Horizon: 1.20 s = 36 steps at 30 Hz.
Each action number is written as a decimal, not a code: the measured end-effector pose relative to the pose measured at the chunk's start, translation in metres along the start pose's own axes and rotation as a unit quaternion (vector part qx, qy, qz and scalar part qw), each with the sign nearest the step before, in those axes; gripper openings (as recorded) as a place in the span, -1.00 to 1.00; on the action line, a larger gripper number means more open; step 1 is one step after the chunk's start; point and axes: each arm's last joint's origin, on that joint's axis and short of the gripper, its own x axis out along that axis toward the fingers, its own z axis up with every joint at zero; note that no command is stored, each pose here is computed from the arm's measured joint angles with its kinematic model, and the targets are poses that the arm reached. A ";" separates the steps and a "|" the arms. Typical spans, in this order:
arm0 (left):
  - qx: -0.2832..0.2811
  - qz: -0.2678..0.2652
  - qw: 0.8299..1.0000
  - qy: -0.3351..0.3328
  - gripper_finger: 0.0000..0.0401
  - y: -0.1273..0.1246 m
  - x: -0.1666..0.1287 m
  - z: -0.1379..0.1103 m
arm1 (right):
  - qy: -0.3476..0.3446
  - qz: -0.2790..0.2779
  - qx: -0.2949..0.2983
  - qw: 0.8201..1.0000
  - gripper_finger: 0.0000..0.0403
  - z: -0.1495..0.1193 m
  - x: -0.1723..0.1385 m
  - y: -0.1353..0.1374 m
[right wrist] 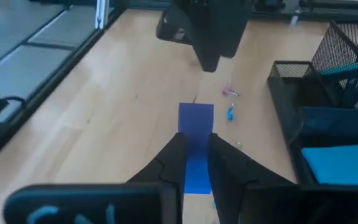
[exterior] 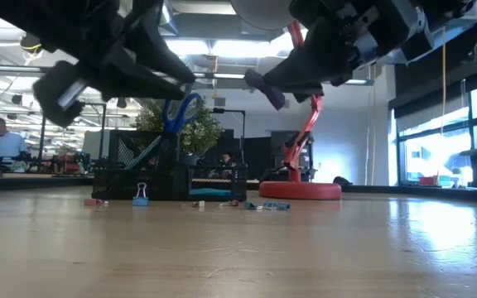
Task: Pick and place office supplies into organizer
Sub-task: Put the blue eraser into the black desk organizer
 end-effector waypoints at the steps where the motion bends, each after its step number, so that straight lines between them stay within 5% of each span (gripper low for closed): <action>1: 0.018 0.010 1.000 0.001 -0.43 0.001 0.000 0.001 | -0.001 0.000 0.007 1.000 -0.72 0.000 0.000 0.000; 12: 0.107 0.029 0.994 -0.024 -0.43 0.016 0.008 -0.001 | -0.031 0.001 0.054 0.998 -0.72 0.006 0.000 -0.001; 36: 0.095 0.029 0.993 -0.060 -0.43 0.036 0.021 -0.005 | -0.048 -0.009 0.052 0.997 -0.72 0.022 0.001 -0.008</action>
